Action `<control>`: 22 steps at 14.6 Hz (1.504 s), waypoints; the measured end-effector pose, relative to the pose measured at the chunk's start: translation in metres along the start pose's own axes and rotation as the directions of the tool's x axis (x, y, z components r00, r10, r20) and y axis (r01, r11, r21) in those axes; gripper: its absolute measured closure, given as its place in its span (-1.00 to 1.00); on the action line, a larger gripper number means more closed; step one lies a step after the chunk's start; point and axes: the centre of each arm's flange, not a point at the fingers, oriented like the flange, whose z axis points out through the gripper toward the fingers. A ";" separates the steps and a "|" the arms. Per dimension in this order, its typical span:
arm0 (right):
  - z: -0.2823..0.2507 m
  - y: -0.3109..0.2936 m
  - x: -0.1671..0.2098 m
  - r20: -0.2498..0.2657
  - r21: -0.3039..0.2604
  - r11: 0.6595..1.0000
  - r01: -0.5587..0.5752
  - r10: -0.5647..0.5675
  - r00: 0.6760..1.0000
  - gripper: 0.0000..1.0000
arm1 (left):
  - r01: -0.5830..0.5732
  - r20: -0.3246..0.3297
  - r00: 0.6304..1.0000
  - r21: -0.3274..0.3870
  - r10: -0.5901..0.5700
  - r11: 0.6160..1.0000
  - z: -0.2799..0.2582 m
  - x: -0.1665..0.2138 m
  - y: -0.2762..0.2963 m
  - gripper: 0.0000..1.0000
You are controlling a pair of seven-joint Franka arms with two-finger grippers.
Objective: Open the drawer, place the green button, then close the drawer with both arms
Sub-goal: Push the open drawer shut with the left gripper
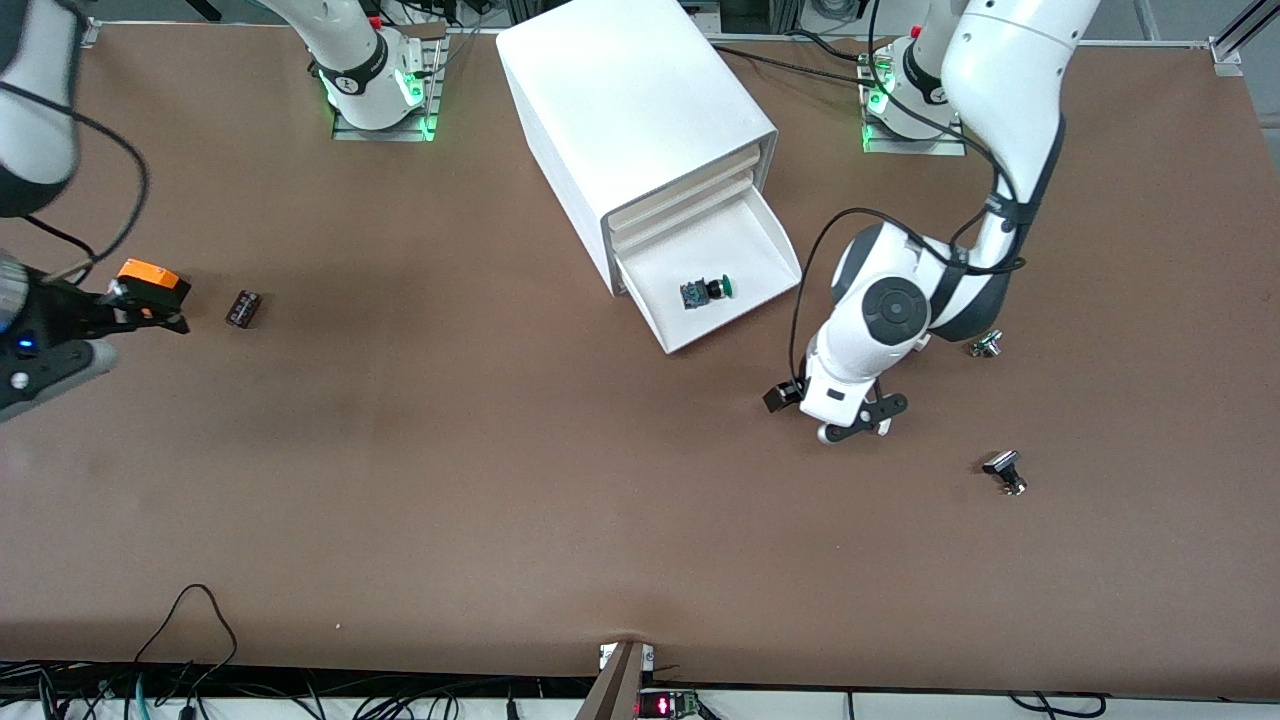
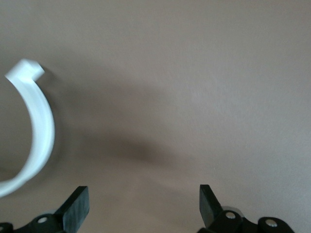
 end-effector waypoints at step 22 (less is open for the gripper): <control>0.023 0.001 -0.069 0.047 -0.044 0.979 -0.200 0.202 0.978 -1.00 | -0.009 0.393 0.919 0.084 -0.025 0.996 0.012 -0.182 0.023 -1.00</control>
